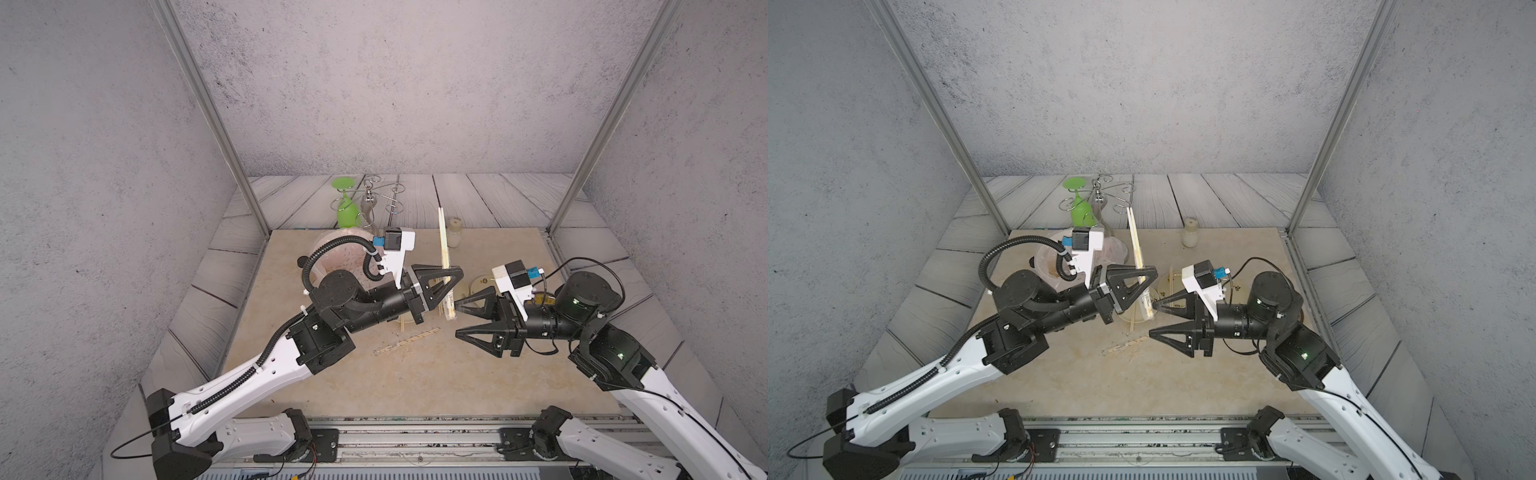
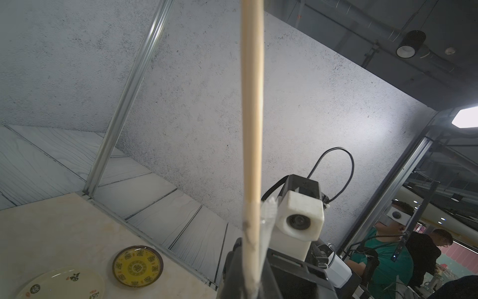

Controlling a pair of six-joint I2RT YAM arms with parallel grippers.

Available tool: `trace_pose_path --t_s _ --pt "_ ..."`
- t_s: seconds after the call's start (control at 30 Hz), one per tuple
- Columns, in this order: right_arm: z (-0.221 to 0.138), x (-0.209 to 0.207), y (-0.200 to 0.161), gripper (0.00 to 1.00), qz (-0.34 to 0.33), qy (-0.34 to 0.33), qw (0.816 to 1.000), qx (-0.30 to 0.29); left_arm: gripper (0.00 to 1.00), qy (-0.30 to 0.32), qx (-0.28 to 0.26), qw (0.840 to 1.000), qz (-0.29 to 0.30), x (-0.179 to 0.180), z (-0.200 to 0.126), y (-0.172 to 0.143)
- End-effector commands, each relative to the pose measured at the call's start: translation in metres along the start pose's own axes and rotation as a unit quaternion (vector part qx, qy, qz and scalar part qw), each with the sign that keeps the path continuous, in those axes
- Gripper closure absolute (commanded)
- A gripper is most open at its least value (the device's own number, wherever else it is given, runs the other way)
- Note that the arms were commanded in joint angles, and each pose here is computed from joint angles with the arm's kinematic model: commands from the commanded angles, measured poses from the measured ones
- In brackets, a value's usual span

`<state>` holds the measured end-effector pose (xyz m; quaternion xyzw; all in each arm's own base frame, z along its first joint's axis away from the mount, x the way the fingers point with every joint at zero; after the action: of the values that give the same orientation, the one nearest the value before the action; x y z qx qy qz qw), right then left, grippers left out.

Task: Remove the packaging of disposable chopsticks
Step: Remove the packet bag from the disposable chopsticks.

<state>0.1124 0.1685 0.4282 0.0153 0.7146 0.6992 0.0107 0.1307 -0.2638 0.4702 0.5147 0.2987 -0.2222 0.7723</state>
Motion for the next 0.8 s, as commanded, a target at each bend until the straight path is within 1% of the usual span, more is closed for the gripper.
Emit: trace_pose_path --t_s 0.0,0.07,0.17,0.23,0.27,0.37,0.4,0.43,0.5,0.53,0.57,0.6,0.63,0.67,0.77 --pt "0.007 -0.008 0.007 0.45 0.014 0.003 1.0 -0.024 1.0 -0.014 -0.005 1.0 0.017 -0.002 0.0 0.002" --pt "0.009 -0.012 0.01 0.5 0.02 0.0 0.999 -0.03 1.0 -0.012 -0.003 1.0 0.016 0.0 0.001 0.0" --pt "0.013 -0.016 0.009 0.52 0.029 -0.005 0.999 -0.022 1.0 -0.023 -0.006 1.0 0.014 -0.001 0.001 0.0" --pt "0.014 -0.018 0.007 0.58 0.031 -0.007 0.999 -0.017 1.0 -0.027 -0.004 1.0 0.015 -0.001 0.002 0.0" --pt "0.014 -0.018 0.007 0.63 0.031 -0.006 0.999 -0.017 1.0 -0.026 -0.002 1.0 0.016 -0.001 0.002 -0.001" --pt "0.013 -0.017 0.007 0.87 0.03 -0.006 0.999 -0.018 1.0 -0.021 -0.006 1.0 0.021 -0.001 -0.001 0.0" --pt "0.013 -0.017 0.007 0.96 0.029 -0.005 0.999 -0.018 1.0 -0.014 -0.01 1.0 0.022 -0.001 -0.002 0.0" --pt "0.013 -0.017 0.008 1.0 0.031 -0.006 0.999 -0.019 1.0 -0.007 -0.015 1.0 0.025 0.0 -0.004 0.001" --pt "0.013 -0.016 0.006 1.0 0.033 -0.005 0.999 -0.015 1.0 0.008 -0.023 0.999 0.033 -0.001 -0.008 0.004" --pt "0.012 -0.016 0.004 1.0 0.035 -0.007 0.999 -0.011 0.94 0.019 -0.031 0.999 0.037 -0.002 -0.011 0.006" --pt "0.012 -0.016 0.001 1.0 0.039 -0.011 0.999 -0.005 0.82 0.028 -0.037 0.998 0.039 -0.003 -0.013 0.009" --pt "0.013 -0.017 -0.003 1.0 0.042 -0.012 0.999 0.004 0.64 0.037 -0.046 0.997 0.042 -0.004 -0.016 0.012" --pt "0.013 -0.017 -0.007 1.0 0.044 -0.01 0.999 0.013 0.52 0.042 -0.052 0.997 0.047 -0.007 -0.02 0.017" --pt "0.013 -0.016 -0.01 1.0 0.045 -0.007 0.999 0.021 0.47 0.046 -0.056 0.996 0.054 -0.01 -0.022 0.02" --pt "0.014 -0.014 -0.018 1.0 0.048 0.015 0.998 0.034 0.46 0.064 -0.068 0.993 0.07 -0.016 -0.031 0.03"
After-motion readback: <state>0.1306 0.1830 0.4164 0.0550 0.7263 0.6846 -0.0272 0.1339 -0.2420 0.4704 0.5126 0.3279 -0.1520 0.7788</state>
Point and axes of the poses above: each gripper's point midway between its finger pads, its own z axis out along the fingers, its own x axis along the line the jaws close on, y = z × x, the point moved 9 cm from there along -z, back along the fingers, and after that the axes turned 15 degrees about -z, right-handed, at the moved point
